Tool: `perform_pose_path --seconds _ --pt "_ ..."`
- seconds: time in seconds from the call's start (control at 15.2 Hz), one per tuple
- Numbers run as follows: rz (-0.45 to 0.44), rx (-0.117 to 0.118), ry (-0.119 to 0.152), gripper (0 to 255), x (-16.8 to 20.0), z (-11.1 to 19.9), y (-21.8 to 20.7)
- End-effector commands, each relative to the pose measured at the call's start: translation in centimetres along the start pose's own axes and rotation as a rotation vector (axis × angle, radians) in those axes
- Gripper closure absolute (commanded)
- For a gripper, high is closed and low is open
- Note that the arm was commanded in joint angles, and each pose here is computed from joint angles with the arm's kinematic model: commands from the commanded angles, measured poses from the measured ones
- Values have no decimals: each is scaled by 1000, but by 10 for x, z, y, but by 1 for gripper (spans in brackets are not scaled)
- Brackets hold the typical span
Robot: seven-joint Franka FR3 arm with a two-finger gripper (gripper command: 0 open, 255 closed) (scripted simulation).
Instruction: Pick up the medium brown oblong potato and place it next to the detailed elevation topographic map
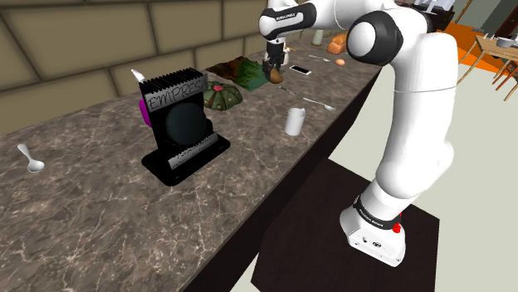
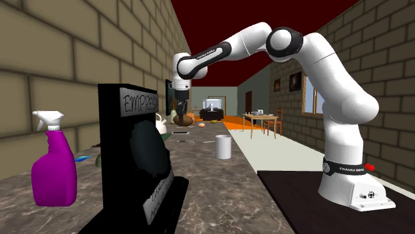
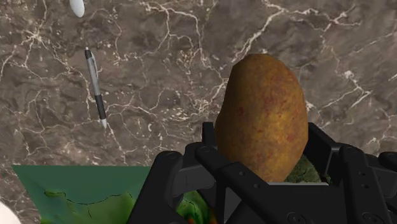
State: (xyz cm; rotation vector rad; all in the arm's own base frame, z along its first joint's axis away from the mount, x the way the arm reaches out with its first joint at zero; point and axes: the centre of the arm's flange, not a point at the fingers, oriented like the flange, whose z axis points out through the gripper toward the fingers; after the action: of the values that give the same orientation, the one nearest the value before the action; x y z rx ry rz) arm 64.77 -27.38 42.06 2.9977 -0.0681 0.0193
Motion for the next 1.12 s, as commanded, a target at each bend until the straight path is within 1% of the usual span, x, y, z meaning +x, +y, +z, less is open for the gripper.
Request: perform_pose_path --seconds 0.0,0.66,0.73,1.06 --pt "-1 0 1 255 3 6 26" --pt "-1 0 1 255 6 24 157" --pt "-1 0 1 255 6 27 180" --pt "-1 0 1 255 6 53 176"
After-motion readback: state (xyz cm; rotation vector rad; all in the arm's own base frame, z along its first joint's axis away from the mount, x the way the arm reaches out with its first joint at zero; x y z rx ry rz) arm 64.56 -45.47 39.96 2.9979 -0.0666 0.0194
